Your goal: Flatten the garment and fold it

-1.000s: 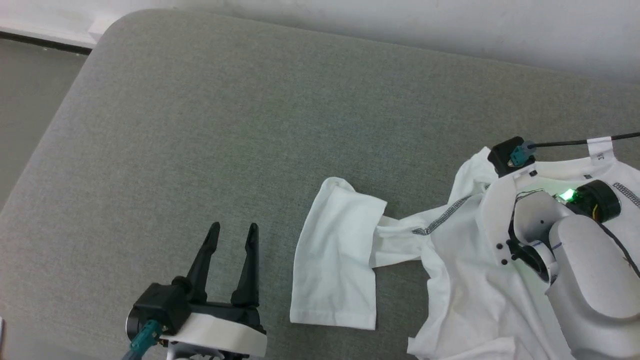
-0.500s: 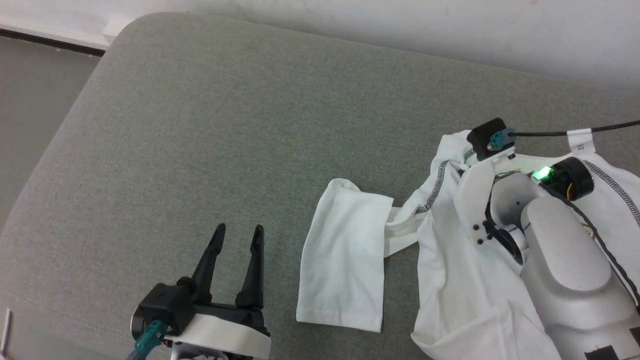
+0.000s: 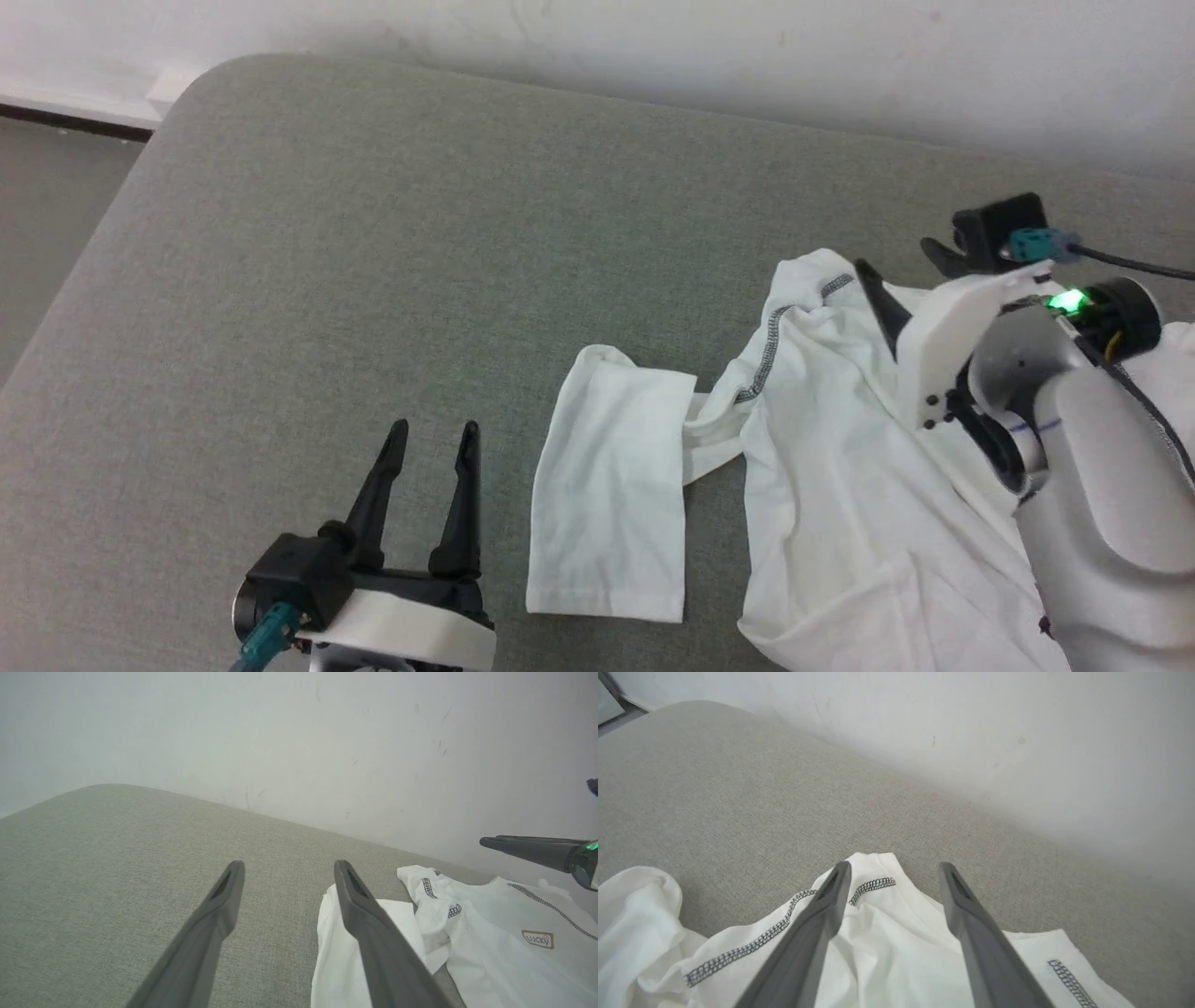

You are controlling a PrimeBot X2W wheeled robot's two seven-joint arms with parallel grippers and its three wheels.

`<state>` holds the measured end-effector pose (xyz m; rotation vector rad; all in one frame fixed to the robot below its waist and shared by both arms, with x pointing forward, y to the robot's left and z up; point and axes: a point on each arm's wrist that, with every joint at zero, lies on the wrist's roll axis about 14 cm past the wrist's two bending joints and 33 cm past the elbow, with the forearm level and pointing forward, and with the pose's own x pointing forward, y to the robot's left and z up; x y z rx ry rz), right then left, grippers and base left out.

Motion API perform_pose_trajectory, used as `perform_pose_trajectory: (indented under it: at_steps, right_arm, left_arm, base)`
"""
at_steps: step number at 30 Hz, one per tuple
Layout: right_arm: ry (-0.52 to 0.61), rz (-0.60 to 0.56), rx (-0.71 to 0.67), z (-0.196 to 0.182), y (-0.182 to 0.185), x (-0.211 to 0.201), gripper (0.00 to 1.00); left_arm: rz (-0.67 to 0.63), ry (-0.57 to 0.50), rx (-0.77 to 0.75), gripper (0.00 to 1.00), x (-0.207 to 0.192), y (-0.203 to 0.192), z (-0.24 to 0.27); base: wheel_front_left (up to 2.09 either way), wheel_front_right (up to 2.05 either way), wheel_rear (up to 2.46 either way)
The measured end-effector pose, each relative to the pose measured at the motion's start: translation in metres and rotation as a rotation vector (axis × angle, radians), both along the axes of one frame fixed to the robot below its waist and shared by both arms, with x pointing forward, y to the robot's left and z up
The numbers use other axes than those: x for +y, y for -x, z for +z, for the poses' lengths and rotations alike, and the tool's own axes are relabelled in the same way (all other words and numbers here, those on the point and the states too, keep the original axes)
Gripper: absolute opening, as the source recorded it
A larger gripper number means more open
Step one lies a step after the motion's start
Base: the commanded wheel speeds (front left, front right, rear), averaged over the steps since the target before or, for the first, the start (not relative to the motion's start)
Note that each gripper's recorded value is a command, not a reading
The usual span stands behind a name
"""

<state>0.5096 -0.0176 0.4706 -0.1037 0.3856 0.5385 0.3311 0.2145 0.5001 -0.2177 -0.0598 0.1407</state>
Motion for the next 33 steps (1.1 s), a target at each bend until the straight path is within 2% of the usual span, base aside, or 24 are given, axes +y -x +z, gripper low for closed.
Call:
perform_pose_trajectory:
  at_steps: [4, 9, 13, 17, 20, 26, 33]
  right_arm:
    - [-0.070, -0.128, -0.094, 0.024, 0.012, -0.045, 1.00]
    - [-0.089, -0.334, -0.211, 0.037, 0.049, -0.114, 1.00]
    - [-0.051, -0.489, -0.278, 0.036, 0.091, -0.171, 1.00]
    - [-0.091, -0.611, -0.257, 0.018, 0.132, -0.212, 1.00]
    - [-0.092, -0.662, -0.237, 0.006, 0.154, -0.227, 1.00]
    - [-0.115, -0.704, -0.264, 0.011, 0.164, -0.237, 1.00]
    - [-0.129, -0.696, -0.261, 0.009, 0.154, -0.233, 1.00]
  left_arm:
    - [-0.027, -0.002, -0.010, 1.00, -0.007, -0.001, 0.002]
    - [-0.071, -0.006, -0.037, 1.00, -0.019, -0.007, 0.009]
    - [-0.098, -0.006, -0.047, 1.00, -0.025, -0.011, 0.012]
    - [-0.113, -0.008, -0.032, 1.00, -0.029, -0.011, 0.007]
    - [-0.136, -0.005, -0.010, 1.00, -0.035, -0.011, 0.000]
    - [-0.224, -0.070, 0.049, 1.00, -0.050, -0.026, -0.004]
    - [-0.332, -0.169, 0.423, 1.00, -0.052, -0.042, -0.058]
  base:
    - [0.00, 0.00, 0.00]
    - [0.00, 0.00, 0.00]
    - [0.00, 0.00, 0.00]
    - [0.00, 0.00, 0.00]
    - [0.00, 0.00, 0.00]
    - [0.00, 0.00, 0.00]
    - [0.00, 0.00, 0.00]
